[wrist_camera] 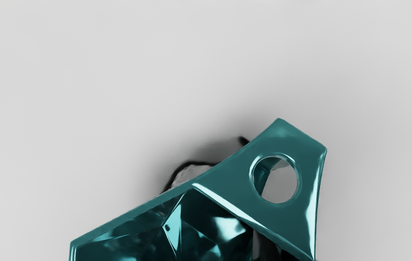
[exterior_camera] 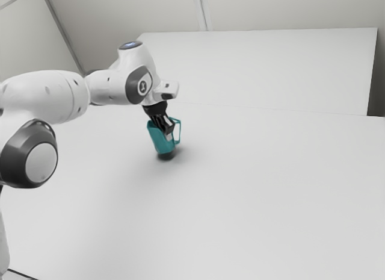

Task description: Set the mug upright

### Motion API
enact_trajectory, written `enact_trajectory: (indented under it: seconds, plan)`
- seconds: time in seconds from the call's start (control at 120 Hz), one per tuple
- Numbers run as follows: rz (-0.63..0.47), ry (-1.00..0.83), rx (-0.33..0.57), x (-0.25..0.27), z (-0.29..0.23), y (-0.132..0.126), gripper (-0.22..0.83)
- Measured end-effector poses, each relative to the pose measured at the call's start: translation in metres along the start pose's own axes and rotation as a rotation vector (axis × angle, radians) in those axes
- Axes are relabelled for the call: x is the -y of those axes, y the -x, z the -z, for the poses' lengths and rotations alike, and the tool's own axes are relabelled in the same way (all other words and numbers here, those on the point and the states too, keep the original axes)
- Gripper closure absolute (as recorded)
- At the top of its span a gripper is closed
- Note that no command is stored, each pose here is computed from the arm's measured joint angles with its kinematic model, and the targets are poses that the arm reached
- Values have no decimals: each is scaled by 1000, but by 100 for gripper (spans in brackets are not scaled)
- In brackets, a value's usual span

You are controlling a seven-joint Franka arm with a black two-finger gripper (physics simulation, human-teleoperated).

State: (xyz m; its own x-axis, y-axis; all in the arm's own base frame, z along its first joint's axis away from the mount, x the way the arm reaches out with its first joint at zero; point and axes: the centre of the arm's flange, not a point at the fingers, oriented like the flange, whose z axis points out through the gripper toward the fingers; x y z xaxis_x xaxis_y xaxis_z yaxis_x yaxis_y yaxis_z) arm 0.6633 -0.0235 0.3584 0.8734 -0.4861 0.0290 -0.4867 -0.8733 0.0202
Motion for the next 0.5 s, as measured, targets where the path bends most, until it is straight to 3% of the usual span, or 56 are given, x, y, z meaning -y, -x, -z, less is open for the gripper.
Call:
enact_trajectory:
  seconds: [0.183,0.5]
  plan:
    - [11,-73,-59,-13,0,-17,79]
    - [83,-94,-74,-18,-23,-25,79]
